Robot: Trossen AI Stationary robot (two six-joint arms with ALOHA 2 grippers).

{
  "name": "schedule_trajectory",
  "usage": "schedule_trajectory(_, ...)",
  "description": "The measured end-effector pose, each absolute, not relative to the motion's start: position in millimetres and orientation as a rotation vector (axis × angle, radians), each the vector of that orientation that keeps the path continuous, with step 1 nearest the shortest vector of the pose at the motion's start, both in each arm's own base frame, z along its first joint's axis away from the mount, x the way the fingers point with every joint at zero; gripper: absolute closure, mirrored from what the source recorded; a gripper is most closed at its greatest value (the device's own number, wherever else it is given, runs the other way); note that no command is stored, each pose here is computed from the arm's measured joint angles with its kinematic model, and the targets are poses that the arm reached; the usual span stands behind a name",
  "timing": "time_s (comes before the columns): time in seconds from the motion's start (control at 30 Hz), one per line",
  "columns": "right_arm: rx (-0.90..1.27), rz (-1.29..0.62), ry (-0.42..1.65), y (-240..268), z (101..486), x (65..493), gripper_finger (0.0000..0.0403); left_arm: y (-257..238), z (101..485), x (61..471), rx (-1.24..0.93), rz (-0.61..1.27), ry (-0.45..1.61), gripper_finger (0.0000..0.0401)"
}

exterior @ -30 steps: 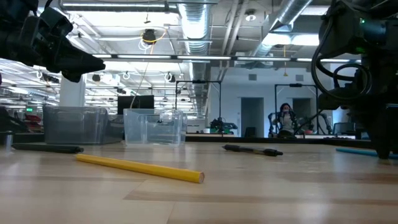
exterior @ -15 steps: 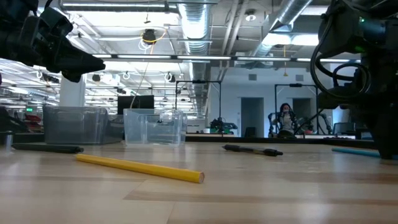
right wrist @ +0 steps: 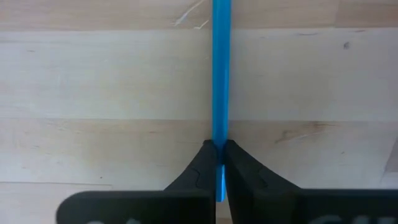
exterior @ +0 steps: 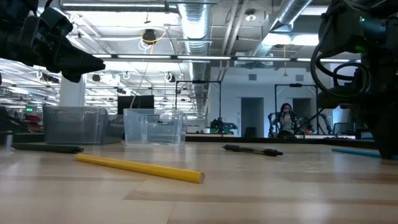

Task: Sort pens & pencils
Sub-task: Put the blue pencil into the transparent bin

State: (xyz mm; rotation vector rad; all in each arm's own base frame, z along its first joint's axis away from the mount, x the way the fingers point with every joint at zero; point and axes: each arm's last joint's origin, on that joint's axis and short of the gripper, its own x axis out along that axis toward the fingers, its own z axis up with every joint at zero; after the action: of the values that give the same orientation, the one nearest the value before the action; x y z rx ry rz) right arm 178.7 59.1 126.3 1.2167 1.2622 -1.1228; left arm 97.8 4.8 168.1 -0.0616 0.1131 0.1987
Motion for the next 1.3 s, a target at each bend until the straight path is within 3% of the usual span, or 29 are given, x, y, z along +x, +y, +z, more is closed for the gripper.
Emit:
schedule_trajectory(0.53, 1.205, -1.092, 1.266, 62.4, 136.9, 188.9, 0.0368, 4.8, 167.9, 97.8, -0.062, 0.199, 0.113, 0.0319)
schedule_trajectory(0.93, 1.168, -1.003, 1.171, 59.6, 157.5, 208.7, 0.0388, 4.8, 168.0, 97.8, -0.035, 0.197, 0.116, 0.0319)
schedule_trajectory(1.3, 1.129, -0.991, 1.177, 42.8, 158.5, 212.5, 0.0352, 4.8, 167.9, 97.8, -0.035, 0.197, 0.116, 0.0319)
